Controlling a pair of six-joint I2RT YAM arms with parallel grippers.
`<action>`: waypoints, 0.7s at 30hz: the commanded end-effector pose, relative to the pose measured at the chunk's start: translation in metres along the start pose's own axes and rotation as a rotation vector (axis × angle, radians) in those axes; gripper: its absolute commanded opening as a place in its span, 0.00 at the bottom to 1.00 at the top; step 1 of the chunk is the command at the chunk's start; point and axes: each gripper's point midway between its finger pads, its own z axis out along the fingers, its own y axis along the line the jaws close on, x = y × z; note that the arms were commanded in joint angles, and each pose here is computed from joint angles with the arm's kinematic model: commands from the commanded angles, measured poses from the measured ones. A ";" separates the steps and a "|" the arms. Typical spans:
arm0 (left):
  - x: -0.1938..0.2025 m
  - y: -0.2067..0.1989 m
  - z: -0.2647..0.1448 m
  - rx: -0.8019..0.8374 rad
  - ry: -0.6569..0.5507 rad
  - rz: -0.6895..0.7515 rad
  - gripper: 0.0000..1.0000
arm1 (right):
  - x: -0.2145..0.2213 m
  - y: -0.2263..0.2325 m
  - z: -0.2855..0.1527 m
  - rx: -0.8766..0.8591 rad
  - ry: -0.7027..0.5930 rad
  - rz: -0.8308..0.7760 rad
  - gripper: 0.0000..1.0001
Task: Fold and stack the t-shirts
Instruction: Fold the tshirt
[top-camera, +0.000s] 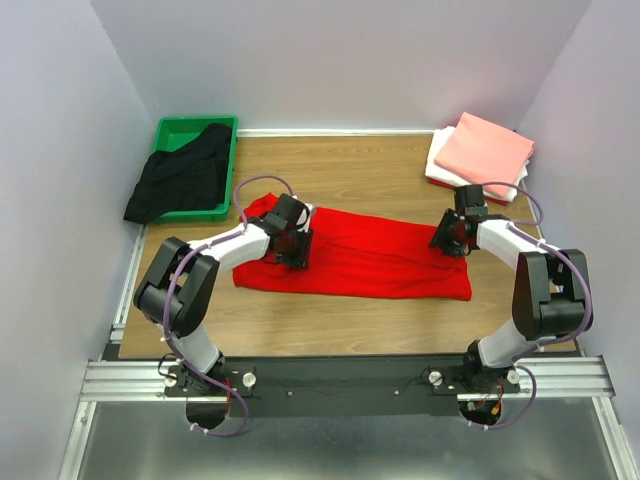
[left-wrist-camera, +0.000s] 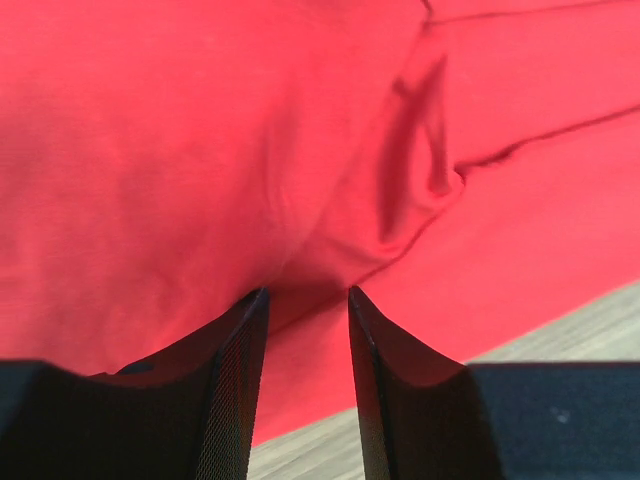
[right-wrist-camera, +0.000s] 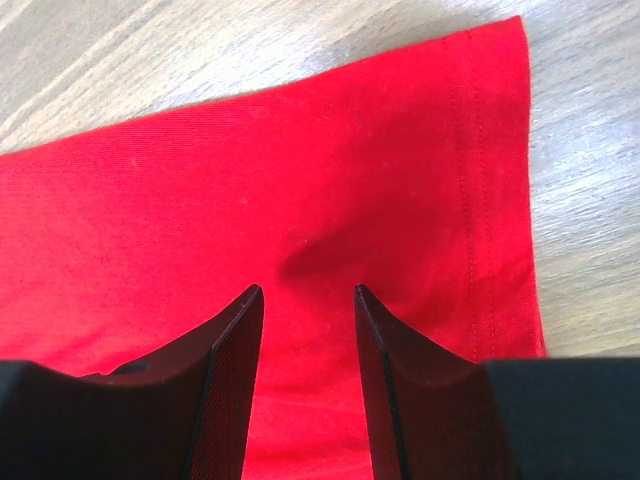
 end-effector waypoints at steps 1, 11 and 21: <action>-0.002 0.023 -0.001 -0.140 0.021 0.014 0.45 | 0.006 -0.011 0.007 0.052 0.003 0.012 0.48; -0.019 0.046 -0.019 -0.299 -0.031 0.017 0.46 | 0.013 -0.018 0.015 0.081 0.028 0.014 0.48; -0.024 0.047 -0.033 -0.321 -0.051 0.027 0.41 | 0.018 -0.021 0.021 0.095 0.050 0.007 0.48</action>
